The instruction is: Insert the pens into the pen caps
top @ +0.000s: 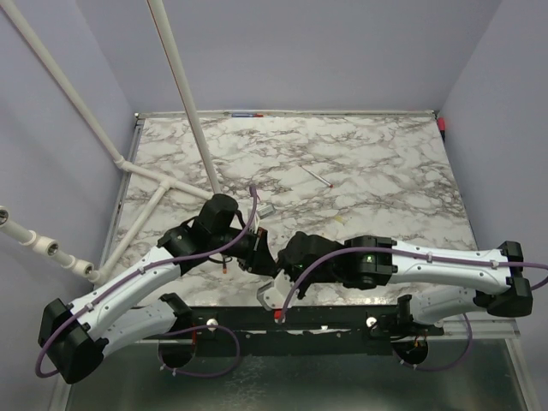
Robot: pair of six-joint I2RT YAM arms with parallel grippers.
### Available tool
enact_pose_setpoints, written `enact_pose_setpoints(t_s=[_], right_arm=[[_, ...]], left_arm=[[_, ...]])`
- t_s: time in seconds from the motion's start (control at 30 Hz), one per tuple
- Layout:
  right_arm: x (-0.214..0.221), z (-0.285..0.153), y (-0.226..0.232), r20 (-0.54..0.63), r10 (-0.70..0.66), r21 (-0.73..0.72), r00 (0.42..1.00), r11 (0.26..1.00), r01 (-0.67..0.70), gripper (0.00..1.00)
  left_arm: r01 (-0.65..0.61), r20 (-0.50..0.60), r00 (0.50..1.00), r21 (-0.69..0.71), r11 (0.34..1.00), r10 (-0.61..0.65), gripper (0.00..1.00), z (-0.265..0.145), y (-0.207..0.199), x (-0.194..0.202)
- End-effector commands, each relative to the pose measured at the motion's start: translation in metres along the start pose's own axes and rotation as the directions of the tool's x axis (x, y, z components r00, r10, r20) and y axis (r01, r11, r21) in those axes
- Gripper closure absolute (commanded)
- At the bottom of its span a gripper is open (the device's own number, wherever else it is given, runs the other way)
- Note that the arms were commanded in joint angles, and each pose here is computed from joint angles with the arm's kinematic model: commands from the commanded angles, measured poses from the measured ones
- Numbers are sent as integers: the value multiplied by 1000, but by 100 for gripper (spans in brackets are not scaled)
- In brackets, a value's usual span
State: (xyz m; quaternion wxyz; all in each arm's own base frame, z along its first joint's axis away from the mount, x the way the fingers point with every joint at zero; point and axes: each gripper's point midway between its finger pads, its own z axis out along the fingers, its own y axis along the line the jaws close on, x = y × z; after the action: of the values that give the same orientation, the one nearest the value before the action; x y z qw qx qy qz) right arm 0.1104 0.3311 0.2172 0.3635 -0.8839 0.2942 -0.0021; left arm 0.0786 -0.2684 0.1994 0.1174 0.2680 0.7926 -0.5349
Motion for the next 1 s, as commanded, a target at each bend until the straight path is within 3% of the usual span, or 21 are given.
enact_pose_setpoints(t_s=[0.0, 0.27, 0.43, 0.53, 0.7, 0.77, 0.97], right_arm=[[5, -18, -27, 3, 135, 197, 991, 971, -133, 59], [31, -56, -44, 68, 396, 432, 916, 816, -384, 37], [62, -71, -43, 111, 629, 551, 770, 606, -574, 25], [82, -71, -33, 116, 754, 577, 646, 478, -662, 20], [110, -64, -11, 136, 933, 585, 334, 196, -787, 19], [115, -55, 1, 141, 967, 558, 212, 99, -824, 19], [128, -33, 44, 138, 988, 493, -68, -128, -861, 19]], left_arm=[[-1, 39, 999, -131, 991, 6, 100, 1, 29, 2], [-47, 134, 988, -241, 969, 81, 100, -7, 39, -22], [-95, 226, 958, -336, 937, 178, 100, -22, 39, -50], [-119, 278, 929, -406, 906, 246, 100, -34, 40, -68], [-151, 335, 870, -518, 842, 362, 100, -56, 41, -92], [-157, 357, 845, -546, 823, 398, 100, -63, 40, -100], [-158, 401, 776, -624, 765, 487, 100, -87, 39, -111]])
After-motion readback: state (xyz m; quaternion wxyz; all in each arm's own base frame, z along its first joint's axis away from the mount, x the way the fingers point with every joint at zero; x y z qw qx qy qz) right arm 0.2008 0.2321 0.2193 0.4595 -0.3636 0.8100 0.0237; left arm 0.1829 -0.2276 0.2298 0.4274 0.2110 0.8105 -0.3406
